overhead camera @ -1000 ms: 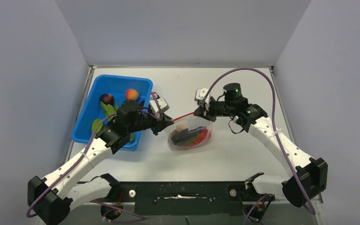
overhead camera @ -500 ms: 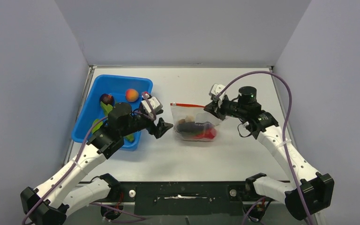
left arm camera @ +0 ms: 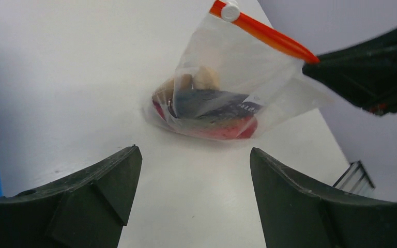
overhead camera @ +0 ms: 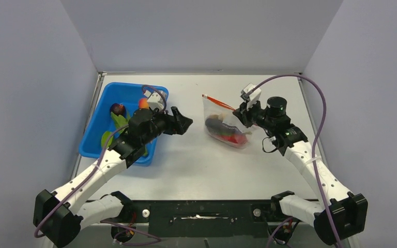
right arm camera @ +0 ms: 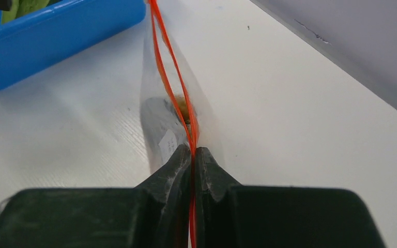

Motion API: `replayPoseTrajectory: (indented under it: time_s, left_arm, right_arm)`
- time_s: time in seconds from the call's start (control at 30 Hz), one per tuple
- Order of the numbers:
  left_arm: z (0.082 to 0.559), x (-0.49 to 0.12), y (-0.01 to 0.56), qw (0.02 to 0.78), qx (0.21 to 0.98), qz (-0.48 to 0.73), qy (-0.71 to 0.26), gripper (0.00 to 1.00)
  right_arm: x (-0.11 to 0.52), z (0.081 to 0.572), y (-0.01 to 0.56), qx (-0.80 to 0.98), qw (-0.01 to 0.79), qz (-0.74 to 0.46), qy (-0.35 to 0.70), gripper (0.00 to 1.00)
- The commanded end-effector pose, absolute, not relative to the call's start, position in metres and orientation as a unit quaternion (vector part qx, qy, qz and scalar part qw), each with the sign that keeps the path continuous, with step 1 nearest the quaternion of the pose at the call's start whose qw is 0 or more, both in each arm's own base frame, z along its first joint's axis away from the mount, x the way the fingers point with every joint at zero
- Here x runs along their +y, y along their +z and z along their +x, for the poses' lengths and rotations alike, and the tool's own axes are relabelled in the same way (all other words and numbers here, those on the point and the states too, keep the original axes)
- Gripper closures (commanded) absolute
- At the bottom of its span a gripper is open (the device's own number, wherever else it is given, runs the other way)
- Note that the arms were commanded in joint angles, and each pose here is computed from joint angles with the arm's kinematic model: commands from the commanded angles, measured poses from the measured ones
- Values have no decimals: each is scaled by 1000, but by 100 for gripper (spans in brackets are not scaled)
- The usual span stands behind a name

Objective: Open the zip-top bag and remove the fake food
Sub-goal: Open the zipper of the food storage bag at the center of the board.

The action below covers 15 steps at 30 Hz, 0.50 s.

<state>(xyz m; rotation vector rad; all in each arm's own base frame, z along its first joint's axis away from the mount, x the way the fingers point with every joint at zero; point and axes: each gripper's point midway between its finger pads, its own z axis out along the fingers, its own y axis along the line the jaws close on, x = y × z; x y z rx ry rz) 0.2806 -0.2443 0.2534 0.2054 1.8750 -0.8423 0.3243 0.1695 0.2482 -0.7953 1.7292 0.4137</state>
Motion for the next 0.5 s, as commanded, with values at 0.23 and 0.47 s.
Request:
replayPoseTrajectory:
  time_s: [0.23, 0.47]
  left_arm:
    - [298, -274, 298, 446, 675, -142, -570, 33]
    - [299, -288, 276, 422, 690, -178, -561, 32]
  right_arm:
    - [228, 293, 237, 730, 554, -313, 250, 100]
    - [236, 297, 237, 729, 559, -293, 265, 100]
